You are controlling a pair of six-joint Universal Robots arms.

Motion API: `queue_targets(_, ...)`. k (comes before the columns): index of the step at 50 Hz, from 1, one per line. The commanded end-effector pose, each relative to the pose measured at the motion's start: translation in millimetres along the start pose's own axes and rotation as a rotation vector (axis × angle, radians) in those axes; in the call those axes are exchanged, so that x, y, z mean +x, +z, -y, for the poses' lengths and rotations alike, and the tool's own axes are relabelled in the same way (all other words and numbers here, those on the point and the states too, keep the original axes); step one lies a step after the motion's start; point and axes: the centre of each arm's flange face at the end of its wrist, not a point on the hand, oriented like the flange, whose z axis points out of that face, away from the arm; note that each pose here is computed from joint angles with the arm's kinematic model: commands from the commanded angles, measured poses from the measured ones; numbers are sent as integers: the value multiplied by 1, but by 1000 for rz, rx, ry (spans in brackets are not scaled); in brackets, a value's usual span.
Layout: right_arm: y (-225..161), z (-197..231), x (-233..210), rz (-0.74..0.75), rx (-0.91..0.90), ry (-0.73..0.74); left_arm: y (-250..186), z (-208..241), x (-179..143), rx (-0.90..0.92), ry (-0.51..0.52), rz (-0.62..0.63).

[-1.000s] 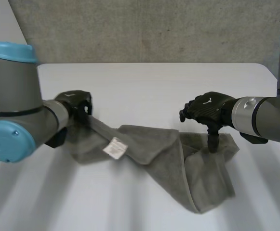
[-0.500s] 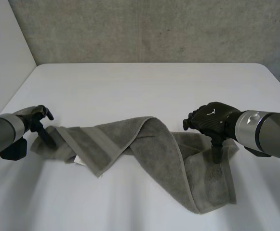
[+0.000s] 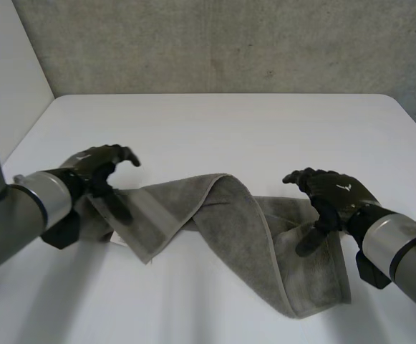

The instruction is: Fold the towel.

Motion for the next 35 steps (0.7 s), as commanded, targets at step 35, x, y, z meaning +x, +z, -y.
queue_targets(35,61,-56,-14,8,-86,320,138,-50,114,129,80,-147)
